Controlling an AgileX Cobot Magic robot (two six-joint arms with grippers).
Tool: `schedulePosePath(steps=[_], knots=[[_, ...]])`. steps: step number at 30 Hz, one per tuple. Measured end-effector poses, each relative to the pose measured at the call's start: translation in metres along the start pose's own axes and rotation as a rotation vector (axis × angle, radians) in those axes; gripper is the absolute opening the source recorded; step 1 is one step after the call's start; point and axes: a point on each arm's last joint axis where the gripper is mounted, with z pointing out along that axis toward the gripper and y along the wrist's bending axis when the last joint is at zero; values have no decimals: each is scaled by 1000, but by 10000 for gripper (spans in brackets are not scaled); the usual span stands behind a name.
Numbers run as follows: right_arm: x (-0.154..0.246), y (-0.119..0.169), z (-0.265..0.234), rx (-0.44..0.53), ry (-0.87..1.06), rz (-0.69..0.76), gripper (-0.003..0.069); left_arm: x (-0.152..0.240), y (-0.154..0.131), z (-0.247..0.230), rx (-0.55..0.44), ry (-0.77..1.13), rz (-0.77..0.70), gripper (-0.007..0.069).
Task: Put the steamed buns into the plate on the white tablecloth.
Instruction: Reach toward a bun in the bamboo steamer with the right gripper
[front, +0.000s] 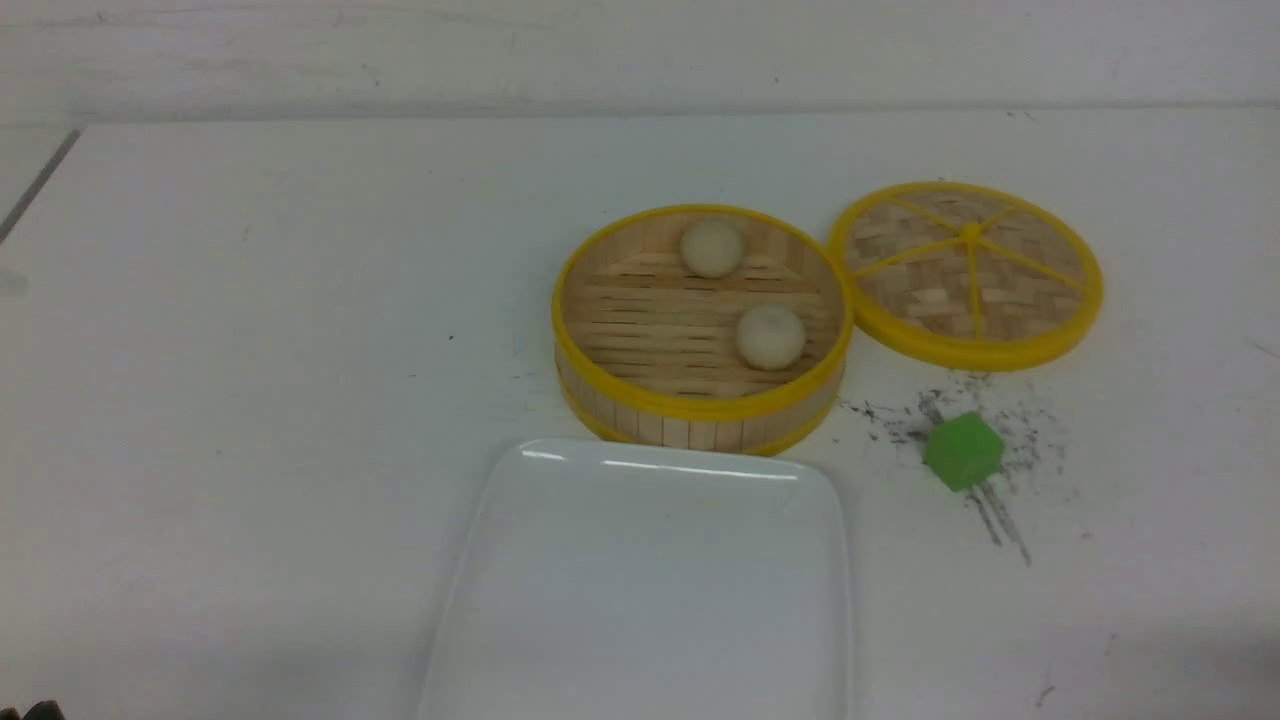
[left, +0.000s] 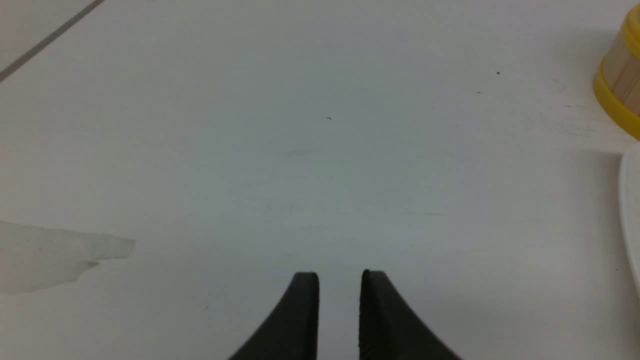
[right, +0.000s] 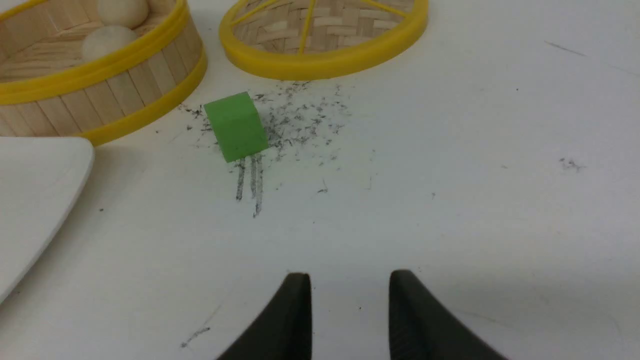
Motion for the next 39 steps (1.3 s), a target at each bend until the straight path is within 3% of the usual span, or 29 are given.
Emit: schedulePosePath(steps=[34, 37, 38, 39], knots=[[0, 0, 0, 0, 0, 3, 240, 0, 0, 0, 0, 0, -2, 193], [0, 3, 0, -34, 4, 151, 240, 0, -1, 0, 15, 4, -87, 195], [0, 6, 0, -61, 10, 274, 240, 0, -3, 0, 28, 7, -153, 195], [1, 11, -1, -115, 34, 508, 240, 0, -6, 0, 62, 17, -329, 197]])
